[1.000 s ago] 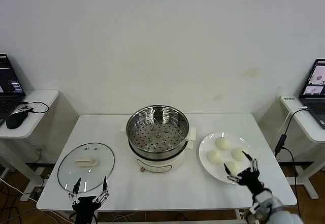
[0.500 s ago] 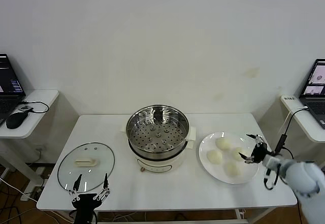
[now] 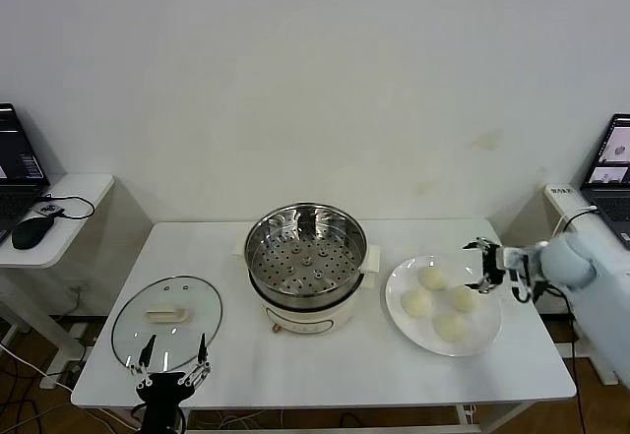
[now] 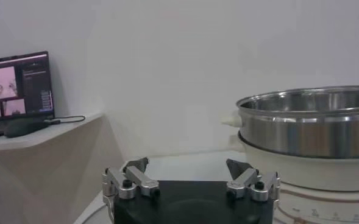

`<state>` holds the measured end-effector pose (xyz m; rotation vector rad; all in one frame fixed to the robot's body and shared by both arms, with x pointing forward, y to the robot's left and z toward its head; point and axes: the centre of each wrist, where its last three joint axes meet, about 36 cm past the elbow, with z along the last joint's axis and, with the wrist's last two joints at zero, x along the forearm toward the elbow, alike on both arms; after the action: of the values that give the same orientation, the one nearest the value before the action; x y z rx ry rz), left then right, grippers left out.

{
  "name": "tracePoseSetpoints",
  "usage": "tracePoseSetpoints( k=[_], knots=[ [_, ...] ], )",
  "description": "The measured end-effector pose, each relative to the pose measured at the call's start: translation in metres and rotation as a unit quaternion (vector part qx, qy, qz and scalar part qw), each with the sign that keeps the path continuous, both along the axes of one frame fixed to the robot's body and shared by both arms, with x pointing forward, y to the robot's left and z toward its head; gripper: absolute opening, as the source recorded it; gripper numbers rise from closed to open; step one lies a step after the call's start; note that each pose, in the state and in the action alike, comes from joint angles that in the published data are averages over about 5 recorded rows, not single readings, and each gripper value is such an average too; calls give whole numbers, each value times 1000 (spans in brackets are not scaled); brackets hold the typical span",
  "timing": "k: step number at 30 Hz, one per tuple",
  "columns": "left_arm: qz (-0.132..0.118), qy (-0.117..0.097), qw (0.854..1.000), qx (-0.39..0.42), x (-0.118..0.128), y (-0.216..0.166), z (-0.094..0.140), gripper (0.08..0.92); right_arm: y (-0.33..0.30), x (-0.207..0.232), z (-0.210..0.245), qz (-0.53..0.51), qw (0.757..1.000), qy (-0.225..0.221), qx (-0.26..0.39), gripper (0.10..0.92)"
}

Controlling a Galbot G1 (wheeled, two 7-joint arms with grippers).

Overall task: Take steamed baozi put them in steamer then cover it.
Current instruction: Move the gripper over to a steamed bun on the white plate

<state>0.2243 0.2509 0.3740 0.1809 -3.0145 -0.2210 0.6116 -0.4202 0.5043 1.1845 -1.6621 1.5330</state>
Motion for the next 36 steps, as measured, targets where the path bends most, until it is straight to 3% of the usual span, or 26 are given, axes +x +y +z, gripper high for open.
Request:
tracePoseSetpoints(
  k=[13, 30, 36],
  knots=[
    [2, -4, 1000, 4, 3, 4, 0, 823, 32, 42, -34, 21, 997, 60, -54, 823],
    [0, -9, 1000, 11, 2, 8, -4, 823, 59, 66, -55, 16, 994, 76, -77, 821],
    [0, -11, 1000, 12, 5, 8, -5, 823, 66, 70, -59, 16, 994, 79, -79, 780]
  ],
)
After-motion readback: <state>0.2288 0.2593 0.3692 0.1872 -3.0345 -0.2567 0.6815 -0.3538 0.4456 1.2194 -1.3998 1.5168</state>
